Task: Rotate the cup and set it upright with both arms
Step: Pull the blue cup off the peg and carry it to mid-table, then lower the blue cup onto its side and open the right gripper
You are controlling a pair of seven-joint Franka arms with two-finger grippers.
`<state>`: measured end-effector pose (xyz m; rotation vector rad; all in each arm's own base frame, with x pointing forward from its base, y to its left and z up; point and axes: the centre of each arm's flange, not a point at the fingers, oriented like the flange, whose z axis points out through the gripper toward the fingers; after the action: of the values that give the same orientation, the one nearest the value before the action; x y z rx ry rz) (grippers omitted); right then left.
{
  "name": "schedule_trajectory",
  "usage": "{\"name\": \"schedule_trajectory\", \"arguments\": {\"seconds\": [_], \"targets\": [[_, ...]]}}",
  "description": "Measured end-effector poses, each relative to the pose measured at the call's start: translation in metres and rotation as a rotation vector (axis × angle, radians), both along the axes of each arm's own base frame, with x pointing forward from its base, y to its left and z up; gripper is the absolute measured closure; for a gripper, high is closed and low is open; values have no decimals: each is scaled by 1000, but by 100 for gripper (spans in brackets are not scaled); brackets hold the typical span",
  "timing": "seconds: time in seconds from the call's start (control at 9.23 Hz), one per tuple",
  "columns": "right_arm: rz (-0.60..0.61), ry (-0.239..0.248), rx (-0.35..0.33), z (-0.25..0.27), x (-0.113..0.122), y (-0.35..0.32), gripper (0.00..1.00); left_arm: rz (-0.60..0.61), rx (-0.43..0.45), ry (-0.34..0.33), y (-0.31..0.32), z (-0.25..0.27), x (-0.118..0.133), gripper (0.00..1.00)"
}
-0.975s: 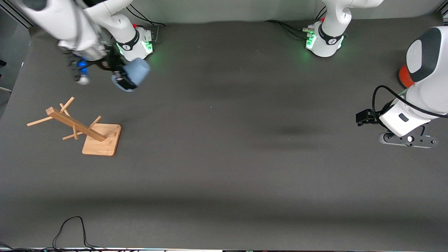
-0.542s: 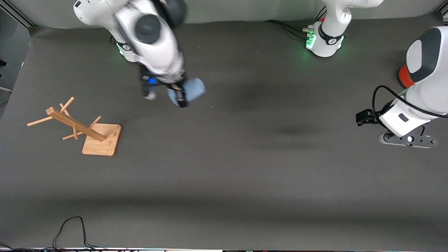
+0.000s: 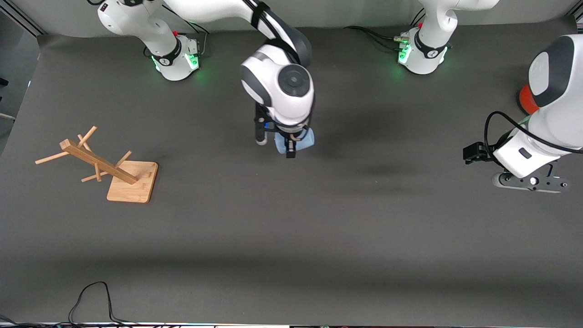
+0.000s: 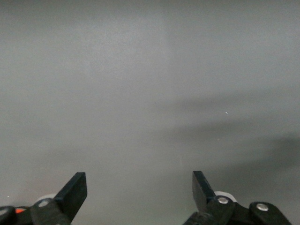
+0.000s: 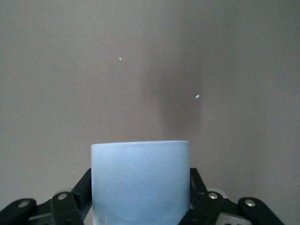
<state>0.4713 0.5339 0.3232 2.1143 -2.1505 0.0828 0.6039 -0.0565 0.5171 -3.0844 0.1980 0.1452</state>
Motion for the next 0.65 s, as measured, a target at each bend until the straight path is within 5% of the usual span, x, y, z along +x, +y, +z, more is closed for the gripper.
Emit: {"name": "schedule_trajectory", "arguments": {"seconds": [0.65], "targets": [[-64, -35, -94, -120, -23, 48, 18, 0, 0, 2, 0, 0, 0, 0]]}}
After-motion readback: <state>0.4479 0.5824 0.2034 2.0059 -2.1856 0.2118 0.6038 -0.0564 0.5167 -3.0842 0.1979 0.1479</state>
